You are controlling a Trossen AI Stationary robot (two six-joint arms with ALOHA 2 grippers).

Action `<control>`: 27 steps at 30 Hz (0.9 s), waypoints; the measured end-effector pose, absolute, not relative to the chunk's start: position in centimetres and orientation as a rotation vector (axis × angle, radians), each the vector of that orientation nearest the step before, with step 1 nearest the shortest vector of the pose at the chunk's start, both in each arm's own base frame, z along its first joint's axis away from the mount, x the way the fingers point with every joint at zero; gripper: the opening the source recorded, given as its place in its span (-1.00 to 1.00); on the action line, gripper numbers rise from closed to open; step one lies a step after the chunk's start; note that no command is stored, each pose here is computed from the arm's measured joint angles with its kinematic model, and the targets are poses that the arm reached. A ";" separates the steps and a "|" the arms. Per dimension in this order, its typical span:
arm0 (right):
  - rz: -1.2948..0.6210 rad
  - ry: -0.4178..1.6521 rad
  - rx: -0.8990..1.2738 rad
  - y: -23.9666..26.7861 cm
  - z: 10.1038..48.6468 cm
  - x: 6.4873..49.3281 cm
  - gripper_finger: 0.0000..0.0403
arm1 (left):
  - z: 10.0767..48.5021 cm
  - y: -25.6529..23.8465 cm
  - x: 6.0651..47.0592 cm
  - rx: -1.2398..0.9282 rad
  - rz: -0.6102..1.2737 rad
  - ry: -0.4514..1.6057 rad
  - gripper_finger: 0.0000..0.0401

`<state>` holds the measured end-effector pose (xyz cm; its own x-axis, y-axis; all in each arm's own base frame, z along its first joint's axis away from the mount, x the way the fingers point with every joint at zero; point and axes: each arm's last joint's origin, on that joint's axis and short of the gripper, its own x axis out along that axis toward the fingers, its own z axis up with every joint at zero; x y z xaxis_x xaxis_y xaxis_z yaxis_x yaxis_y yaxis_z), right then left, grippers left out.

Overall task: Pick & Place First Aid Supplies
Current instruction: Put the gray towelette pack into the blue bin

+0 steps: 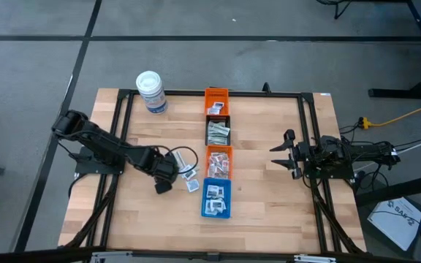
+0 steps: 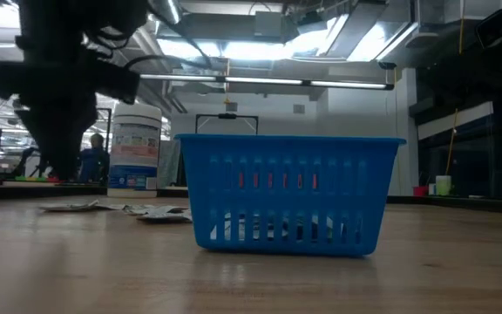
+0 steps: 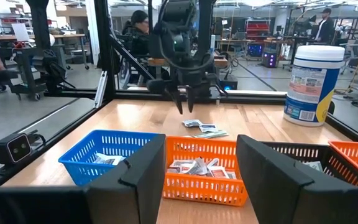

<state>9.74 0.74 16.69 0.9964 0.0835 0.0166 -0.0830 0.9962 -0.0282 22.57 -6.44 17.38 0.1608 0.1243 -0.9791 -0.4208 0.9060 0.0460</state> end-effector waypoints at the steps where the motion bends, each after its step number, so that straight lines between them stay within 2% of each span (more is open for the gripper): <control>1: 0.083 -0.018 -0.027 0.7 16.7 9.7 -0.03 | 17.2 -6.4 22.4 -0.242 0.387 1.370 -0.43; 17: 0.084 -0.018 -0.028 0.7 16.7 9.7 -0.03 | 15.5 -4.8 22.3 -0.215 0.323 1.360 -0.42; 27: 0.083 -0.018 -0.028 0.7 16.7 9.7 -0.03 | 15.5 -4.2 22.5 -0.271 0.304 1.377 -0.15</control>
